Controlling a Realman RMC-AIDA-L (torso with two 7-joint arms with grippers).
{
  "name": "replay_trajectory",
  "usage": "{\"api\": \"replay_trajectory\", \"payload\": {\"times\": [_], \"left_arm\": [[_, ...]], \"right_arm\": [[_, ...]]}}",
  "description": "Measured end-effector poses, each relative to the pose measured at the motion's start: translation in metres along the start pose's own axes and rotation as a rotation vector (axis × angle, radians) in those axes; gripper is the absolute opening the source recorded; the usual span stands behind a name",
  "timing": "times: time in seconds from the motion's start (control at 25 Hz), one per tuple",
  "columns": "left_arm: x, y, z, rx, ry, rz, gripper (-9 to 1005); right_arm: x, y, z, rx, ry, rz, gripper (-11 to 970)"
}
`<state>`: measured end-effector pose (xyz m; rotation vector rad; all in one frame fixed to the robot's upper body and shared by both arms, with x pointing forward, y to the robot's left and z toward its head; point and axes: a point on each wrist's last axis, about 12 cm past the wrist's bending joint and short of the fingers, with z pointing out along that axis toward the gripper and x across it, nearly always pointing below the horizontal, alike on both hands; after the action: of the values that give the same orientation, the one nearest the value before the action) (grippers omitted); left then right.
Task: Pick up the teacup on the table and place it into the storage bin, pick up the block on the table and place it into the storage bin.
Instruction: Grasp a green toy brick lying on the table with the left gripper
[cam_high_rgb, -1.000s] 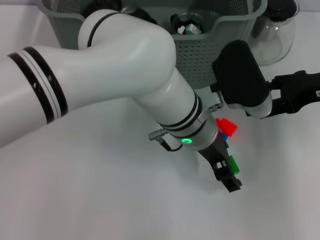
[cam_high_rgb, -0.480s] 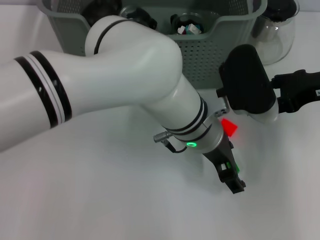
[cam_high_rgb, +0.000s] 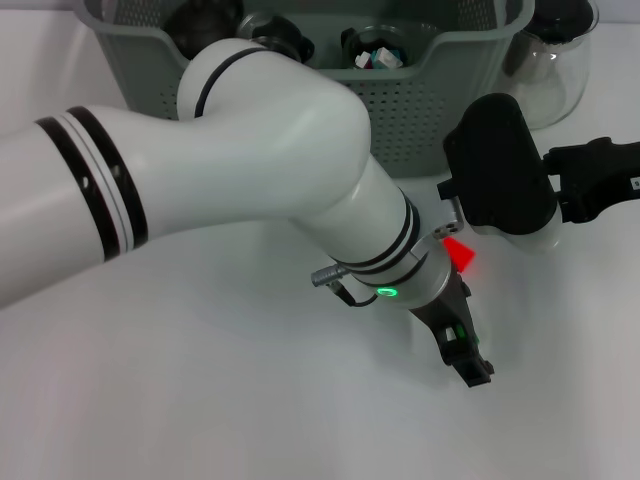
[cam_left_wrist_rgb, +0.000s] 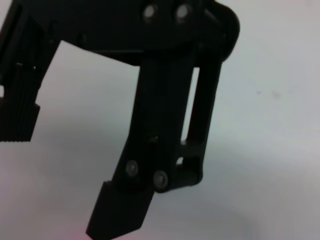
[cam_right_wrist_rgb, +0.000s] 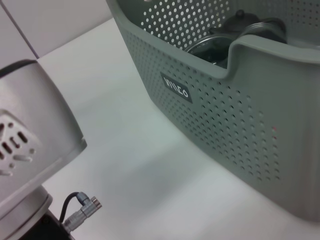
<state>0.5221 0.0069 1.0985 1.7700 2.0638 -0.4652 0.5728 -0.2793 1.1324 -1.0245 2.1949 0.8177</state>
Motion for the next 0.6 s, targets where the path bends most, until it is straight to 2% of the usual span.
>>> {"api": "replay_trajectory", "payload": {"times": [0.4, 0.6], "left_arm": [[0.0001, 0.0003, 0.001, -0.009, 0.002, 0.0, 879], [0.001, 0.0006, 0.0015, -0.009, 0.005, -0.001, 708]], "right_arm": [[-0.0008, 0.0004, 0.0013, 0.0, -0.002, -0.001, 947], [-0.0014, 0.0001, 0.0013, 0.001, -0.003, -0.001, 947]]}}
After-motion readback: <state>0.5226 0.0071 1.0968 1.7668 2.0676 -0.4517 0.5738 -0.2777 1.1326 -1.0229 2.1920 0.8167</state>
